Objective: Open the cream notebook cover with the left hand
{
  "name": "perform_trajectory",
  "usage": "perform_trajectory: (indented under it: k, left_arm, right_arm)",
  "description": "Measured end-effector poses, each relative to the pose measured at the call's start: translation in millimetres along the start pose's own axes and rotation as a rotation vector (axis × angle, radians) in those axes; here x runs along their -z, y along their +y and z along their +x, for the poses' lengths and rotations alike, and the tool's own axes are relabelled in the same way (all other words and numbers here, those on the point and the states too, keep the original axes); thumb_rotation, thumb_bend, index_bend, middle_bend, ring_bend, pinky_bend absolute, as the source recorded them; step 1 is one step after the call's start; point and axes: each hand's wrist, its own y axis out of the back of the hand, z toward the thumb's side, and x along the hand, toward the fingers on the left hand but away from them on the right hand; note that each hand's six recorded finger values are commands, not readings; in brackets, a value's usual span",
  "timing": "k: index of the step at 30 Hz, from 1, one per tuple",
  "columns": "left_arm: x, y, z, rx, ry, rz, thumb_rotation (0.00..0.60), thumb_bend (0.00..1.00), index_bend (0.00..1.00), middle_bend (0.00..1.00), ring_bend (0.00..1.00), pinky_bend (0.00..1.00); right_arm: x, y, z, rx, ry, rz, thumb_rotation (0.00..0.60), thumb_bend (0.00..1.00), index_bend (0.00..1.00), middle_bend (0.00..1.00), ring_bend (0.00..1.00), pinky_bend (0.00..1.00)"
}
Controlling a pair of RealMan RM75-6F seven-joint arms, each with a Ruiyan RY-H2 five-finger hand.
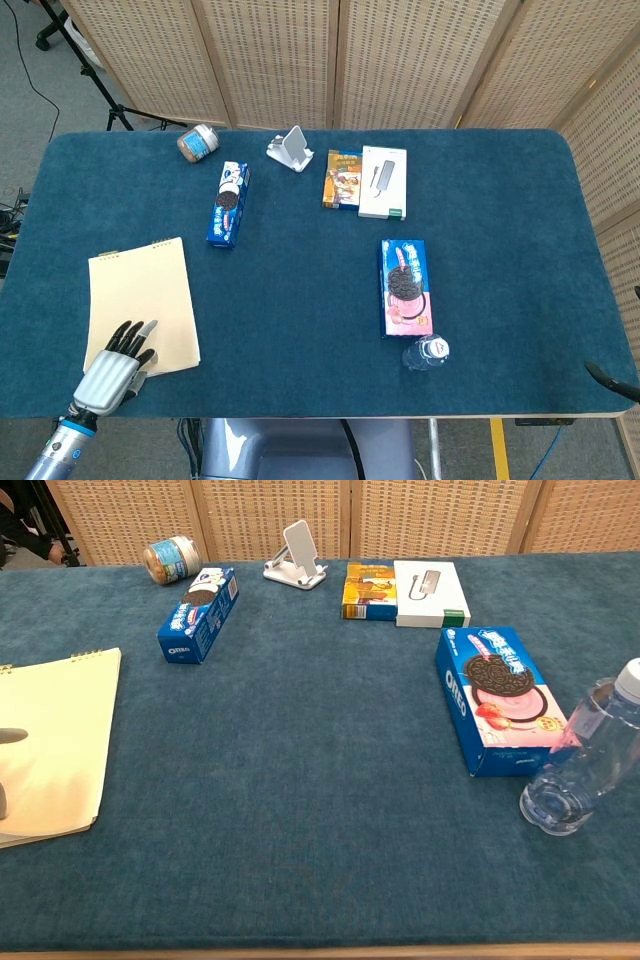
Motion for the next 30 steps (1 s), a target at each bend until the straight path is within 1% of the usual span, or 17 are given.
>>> perform_trajectory:
  k: [3, 5, 12, 21, 25, 30]
  left_arm:
    - [-2, 1, -1, -0.004, -0.008, -0.007, 0.6, 0.57, 0.78, 0.0, 0.0, 0.0]
    - [-4, 3, -3, -0.006, -0.019, -0.012, 0.6, 0.57, 0.8, 0.0, 0.0, 0.0]
    - [-13, 6, -12, 0.014, -0.053, -0.031, 0.6, 0.57, 0.81, 0.0, 0.0, 0.0]
    - [-30, 11, -29, 0.047, -0.118, -0.066, 0.6, 0.57, 0.81, 0.0, 0.0, 0.0]
    - [-42, 14, -43, 0.083, -0.166, -0.095, 0.6, 0.57, 0.81, 0.0, 0.0, 0.0]
    - [-51, 19, -57, 0.111, -0.216, -0.115, 0.6, 0.57, 0.81, 0.0, 0.0, 0.0]
  right_arm:
    - [0, 0, 0, 0.001, 0.001, 0.0, 0.6, 0.0, 0.01, 0.0, 0.0, 0.0]
    - [0, 0, 0, 0.001, 0.001, -0.002, 0.6, 0.0, 0.01, 0.0, 0.0, 0.0]
    - [0, 0, 0, 0.003, 0.0, -0.002, 0.6, 0.0, 0.01, 0.0, 0.0, 0.0]
    - [0, -1, 0, -0.001, 0.0, 0.0, 0.6, 0.0, 0.01, 0.0, 0.0, 0.0]
    - [0, -1, 0, -0.002, 0.001, 0.002, 0.6, 0.0, 0.01, 0.0, 0.0, 0.0]
    - [0, -1, 0, -0.003, 0.0, 0.003, 0.6, 0.0, 0.01, 0.0, 0.0, 0.0]
